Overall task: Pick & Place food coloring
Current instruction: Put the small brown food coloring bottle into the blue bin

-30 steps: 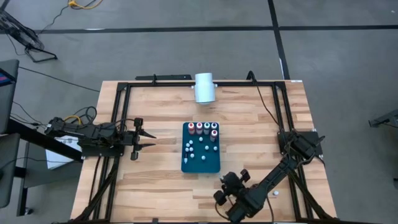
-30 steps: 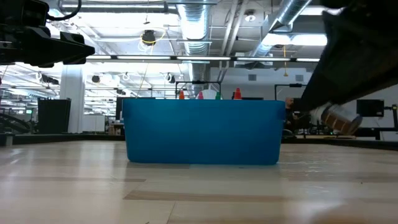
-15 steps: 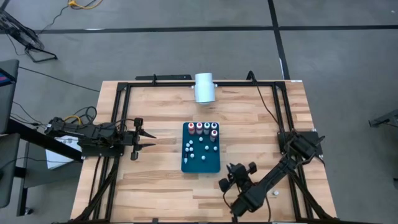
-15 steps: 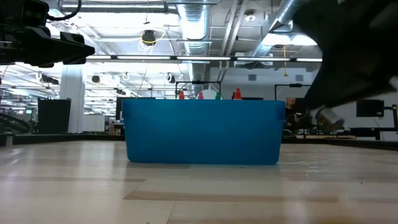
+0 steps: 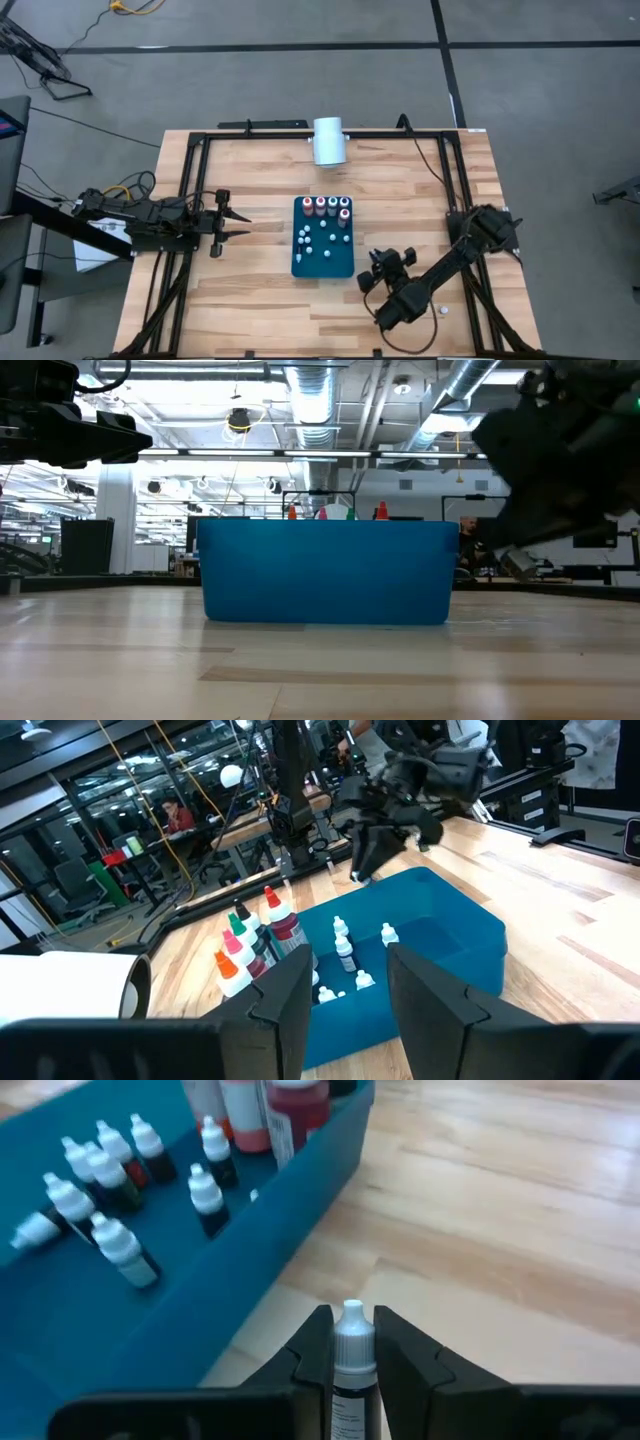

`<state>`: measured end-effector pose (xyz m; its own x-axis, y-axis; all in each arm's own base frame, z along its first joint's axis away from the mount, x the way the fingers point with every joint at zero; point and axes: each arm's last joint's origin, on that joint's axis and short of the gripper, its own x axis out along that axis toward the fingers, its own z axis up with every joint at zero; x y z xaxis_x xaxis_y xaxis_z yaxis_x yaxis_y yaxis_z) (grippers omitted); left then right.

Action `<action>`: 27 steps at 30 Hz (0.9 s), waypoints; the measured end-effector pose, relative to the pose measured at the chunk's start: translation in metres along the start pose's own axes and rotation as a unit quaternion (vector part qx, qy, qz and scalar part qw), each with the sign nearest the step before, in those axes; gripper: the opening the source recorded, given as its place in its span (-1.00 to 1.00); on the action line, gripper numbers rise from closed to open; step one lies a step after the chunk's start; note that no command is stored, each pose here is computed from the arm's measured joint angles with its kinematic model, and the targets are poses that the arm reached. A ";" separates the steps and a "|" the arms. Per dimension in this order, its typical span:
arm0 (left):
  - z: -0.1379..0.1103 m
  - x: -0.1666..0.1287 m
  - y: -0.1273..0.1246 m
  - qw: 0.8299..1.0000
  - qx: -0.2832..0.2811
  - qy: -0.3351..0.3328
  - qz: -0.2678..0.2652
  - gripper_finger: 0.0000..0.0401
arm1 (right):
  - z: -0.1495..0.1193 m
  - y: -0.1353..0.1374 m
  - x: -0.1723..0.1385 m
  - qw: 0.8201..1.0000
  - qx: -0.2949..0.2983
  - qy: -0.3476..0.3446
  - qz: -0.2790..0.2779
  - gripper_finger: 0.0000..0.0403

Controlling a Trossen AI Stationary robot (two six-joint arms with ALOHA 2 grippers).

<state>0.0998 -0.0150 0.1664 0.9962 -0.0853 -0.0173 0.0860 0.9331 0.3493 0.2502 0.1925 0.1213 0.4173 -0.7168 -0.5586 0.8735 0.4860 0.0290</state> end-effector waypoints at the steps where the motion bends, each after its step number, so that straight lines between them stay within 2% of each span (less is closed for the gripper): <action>1: 0.000 0.000 0.000 1.000 0.000 0.000 0.000 -0.39 | 0.004 -0.002 -0.002 1.000 0.001 0.000 0.004 -0.77; 7: 0.000 0.000 0.000 1.000 0.000 0.000 0.000 -0.39 | 0.025 -0.025 -0.005 1.000 -0.004 -0.018 0.023 -0.76; 12: 0.000 0.000 0.000 1.000 0.000 0.001 0.000 -0.39 | 0.034 -0.044 0.003 0.994 0.018 -0.071 0.076 -0.76; 18: 0.000 0.000 0.000 1.000 0.000 0.000 0.000 -0.39 | 0.021 -0.064 0.027 0.993 0.003 -0.087 0.084 -0.76; 27: 0.000 0.000 0.000 1.000 0.000 0.000 0.000 -0.39 | -0.004 -0.073 0.054 0.985 -0.013 -0.141 0.094 -0.76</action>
<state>0.0998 -0.0150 0.1664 0.9962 -0.0857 -0.0177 0.0865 0.9330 0.3493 0.2077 0.1206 0.0857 0.6269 -0.7220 -0.2929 0.7694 0.6329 0.0864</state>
